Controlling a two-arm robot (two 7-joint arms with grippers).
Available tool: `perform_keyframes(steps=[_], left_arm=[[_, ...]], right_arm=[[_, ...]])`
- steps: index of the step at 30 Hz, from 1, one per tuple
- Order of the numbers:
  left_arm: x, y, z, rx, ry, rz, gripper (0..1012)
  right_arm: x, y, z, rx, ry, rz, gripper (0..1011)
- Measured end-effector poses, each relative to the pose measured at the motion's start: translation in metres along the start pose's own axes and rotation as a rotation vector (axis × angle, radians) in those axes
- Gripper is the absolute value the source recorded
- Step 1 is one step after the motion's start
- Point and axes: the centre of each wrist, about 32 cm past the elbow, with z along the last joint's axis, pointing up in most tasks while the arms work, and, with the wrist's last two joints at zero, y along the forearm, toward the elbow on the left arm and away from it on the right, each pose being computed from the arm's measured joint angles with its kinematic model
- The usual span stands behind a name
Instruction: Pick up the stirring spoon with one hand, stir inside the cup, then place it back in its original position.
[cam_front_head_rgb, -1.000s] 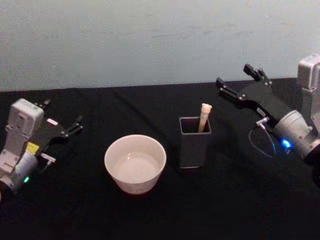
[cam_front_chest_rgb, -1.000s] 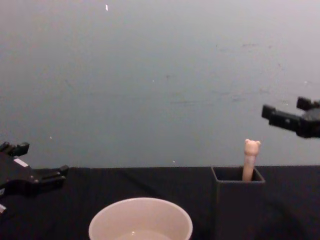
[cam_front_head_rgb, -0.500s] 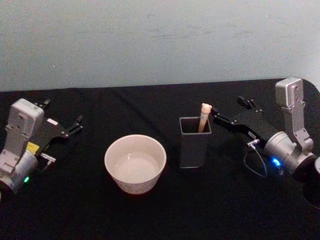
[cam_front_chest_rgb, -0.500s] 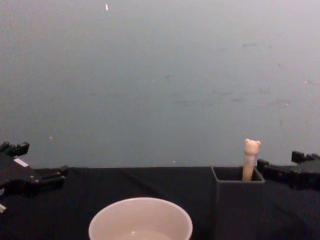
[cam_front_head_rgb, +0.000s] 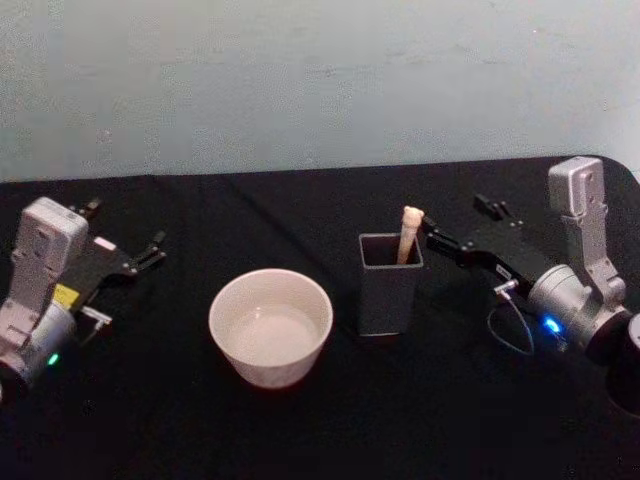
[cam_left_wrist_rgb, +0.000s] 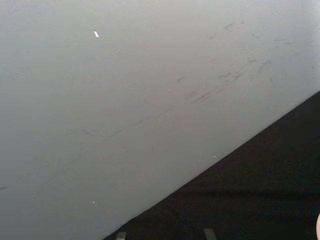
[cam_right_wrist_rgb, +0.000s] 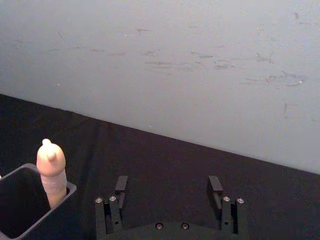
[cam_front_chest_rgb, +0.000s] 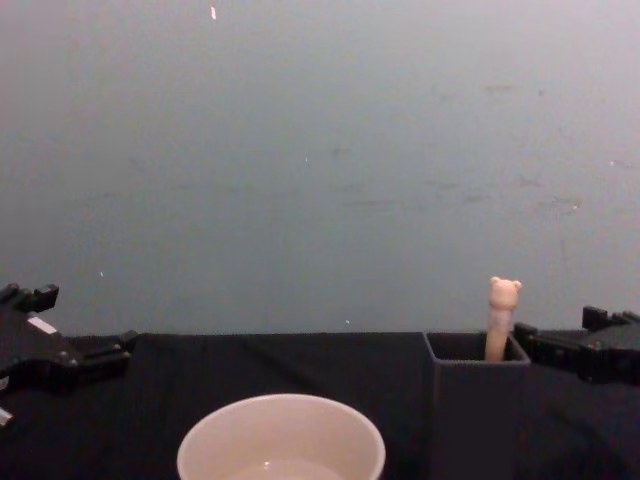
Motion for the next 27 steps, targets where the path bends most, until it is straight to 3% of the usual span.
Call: perform_keyframes(steps=[27], left_arm=[[0.0000, 0.0000, 0.0000, 0.000, 0.000, 0.000, 1001]], right_arm=[[-0.0001, 0.0000, 0.0008, 0.005, 0.000, 0.002, 1002]])
